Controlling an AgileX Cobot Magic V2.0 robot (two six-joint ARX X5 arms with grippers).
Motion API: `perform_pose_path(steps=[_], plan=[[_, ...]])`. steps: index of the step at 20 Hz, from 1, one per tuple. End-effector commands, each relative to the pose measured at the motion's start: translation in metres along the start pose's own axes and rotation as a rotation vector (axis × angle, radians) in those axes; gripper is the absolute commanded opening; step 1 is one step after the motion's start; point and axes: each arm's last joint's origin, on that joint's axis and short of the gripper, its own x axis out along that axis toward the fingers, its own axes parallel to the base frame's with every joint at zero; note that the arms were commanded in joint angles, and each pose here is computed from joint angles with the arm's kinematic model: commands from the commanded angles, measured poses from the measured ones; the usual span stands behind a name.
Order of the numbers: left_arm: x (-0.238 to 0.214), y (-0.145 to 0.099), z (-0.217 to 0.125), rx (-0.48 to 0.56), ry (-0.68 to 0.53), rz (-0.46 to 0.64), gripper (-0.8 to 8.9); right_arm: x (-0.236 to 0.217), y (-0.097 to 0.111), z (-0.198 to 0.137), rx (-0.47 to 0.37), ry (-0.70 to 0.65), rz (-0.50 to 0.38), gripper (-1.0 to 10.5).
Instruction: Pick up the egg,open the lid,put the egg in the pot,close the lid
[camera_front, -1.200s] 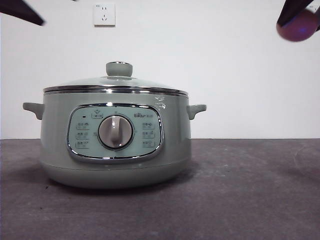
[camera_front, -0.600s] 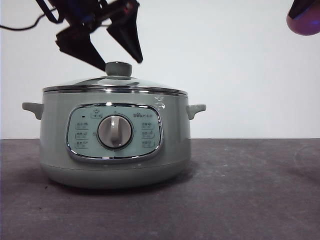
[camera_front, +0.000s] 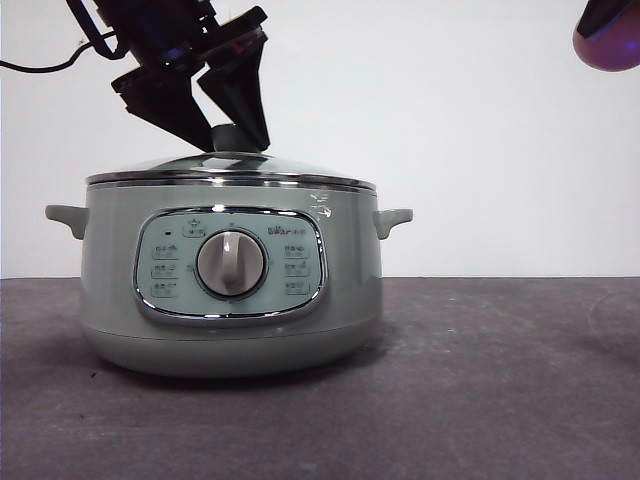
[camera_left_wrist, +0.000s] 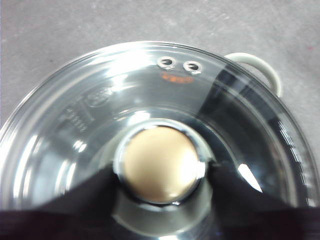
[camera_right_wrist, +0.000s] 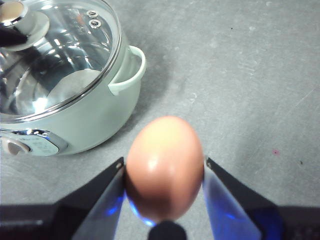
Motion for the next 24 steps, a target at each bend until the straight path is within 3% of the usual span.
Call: perform_pose_path(steps=[1,5,13,24], plan=[[0.004,-0.002,-0.001,-0.014,0.012,-0.015,1.14,-0.001,0.000,0.001,0.003,-0.011,0.003,-0.1],[0.004,-0.002,-0.001,-0.015,0.015,-0.016,-0.12,-0.001,0.000,0.001,0.003,-0.011,0.003,-0.1],[-0.002,-0.002,0.002,-0.012,-0.020,-0.014,-0.08,-0.001,0.000,0.001,0.003,-0.011,0.003,-0.1],[-0.065,-0.007,0.010,0.004,-0.187,-0.004,-0.08,-0.001,0.000,0.001,0.003,-0.012,0.006,-0.1]])
